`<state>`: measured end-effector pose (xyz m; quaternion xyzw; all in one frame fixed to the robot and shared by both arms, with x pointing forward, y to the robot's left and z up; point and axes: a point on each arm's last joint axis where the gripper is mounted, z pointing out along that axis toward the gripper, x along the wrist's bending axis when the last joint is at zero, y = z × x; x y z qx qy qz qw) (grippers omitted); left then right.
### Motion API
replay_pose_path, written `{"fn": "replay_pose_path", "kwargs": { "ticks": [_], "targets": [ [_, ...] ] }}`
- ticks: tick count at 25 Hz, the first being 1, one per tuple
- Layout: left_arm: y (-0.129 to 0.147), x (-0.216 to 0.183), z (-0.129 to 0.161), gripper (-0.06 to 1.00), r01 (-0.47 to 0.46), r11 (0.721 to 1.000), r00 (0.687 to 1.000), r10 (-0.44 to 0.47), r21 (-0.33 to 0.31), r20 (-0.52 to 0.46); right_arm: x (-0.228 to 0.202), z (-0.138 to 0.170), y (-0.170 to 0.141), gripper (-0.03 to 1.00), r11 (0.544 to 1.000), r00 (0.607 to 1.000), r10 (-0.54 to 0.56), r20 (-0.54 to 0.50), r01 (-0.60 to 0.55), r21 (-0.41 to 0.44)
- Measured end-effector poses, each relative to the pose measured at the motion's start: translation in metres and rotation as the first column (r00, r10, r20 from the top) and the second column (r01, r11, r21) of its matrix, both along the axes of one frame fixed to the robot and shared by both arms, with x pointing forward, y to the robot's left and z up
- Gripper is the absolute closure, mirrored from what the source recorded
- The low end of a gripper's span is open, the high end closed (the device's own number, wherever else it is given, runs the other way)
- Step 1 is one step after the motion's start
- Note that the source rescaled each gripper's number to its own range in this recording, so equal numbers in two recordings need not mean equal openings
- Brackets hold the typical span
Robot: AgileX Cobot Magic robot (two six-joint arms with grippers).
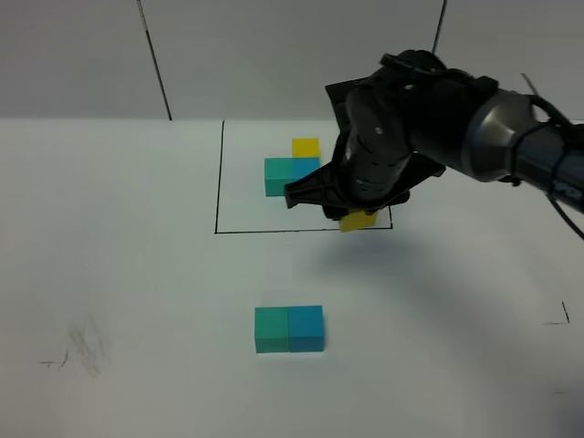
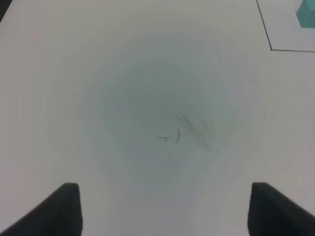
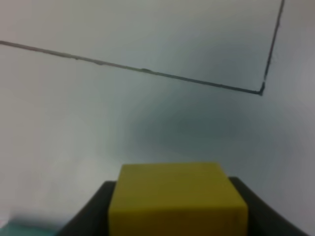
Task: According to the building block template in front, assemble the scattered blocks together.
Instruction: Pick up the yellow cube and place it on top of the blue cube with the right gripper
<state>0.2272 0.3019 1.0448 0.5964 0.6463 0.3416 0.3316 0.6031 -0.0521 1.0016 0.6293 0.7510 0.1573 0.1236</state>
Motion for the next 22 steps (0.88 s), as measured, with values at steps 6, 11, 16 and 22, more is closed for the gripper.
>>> {"fn": "replay_pose_path", "kwargs": {
  "ticks": [6,11,16,22],
  "targets": [
    [0.000,0.000,0.000,0.42,0.000,1.000,1.000,0.000,0.000,0.000,-0.005,-0.017,0.027,0.70,0.992,0.992,-0.119,-0.039,0.121,0.030],
    [0.000,0.000,0.000,0.42,0.000,1.000,1.000,0.000,0.000,0.000,-0.009,-0.037,0.038,0.70,0.982,0.980,-0.184,-0.075,0.187,0.027],
    [0.000,0.000,0.000,0.42,0.000,1.000,1.000,0.000,0.000,0.000,-0.007,-0.056,0.039,0.70,0.980,0.975,-0.199,-0.100,0.199,-0.008],
    [0.000,0.000,0.000,0.42,0.001,1.000,1.000,-0.001,0.001,0.000,-0.017,-0.067,0.053,0.70,0.988,0.987,-0.143,-0.075,0.138,-0.067]
  ]
}}
